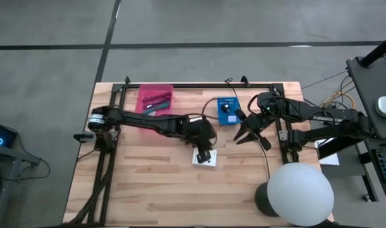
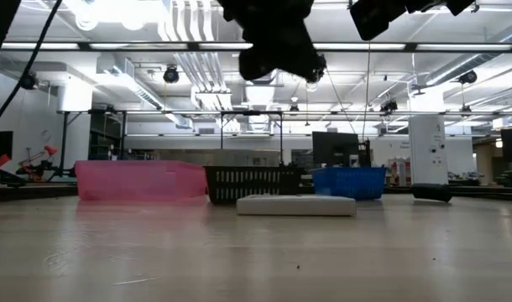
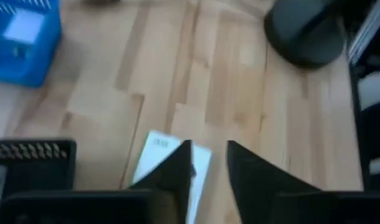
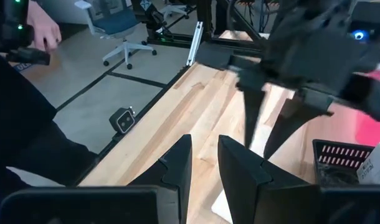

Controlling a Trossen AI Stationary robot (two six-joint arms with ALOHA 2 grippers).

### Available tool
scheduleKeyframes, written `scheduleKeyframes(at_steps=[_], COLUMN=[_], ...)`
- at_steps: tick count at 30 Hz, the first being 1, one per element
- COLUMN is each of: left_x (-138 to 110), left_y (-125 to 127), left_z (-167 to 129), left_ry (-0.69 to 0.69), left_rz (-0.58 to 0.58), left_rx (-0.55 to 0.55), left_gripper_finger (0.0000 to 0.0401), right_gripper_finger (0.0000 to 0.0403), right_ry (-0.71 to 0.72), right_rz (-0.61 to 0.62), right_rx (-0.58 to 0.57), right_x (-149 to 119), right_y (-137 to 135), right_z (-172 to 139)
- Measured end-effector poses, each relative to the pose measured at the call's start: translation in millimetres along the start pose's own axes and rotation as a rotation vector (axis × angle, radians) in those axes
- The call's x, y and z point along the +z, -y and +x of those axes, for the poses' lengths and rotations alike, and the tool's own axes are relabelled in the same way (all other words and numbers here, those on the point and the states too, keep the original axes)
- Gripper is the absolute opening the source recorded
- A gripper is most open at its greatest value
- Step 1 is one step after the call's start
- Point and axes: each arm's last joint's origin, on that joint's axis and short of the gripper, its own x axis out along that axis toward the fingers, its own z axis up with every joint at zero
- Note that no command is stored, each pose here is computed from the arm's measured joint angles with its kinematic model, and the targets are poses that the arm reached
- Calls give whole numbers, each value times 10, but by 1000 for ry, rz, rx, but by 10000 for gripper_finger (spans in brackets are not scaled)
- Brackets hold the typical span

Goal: Pick and place items into bin
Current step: Put the white card reader box into the black bin

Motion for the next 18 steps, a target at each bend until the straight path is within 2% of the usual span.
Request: scheduleKeyframes(at_steps=[4,7,11,18], left_x=[-72,-155,-300,-502], left_y=[59,140,292,301], left_z=[143,332,551,821], left_ry=[-42,-84,-135,-209], left_rz=[35,58,120,160], left_rx=[-28,-109,-126,-35], left_gripper_finger=[157,202,212,192], right_gripper_finger=[68,68,68,68], right_ry=[-2,-3,-5,-6], right_rz=[2,3,3,4], right_rx=[1,1,0,1], right_x=[-3,-4,-6,-8], right_y=[0,0,1,1], right_z=[0,0,0,2])
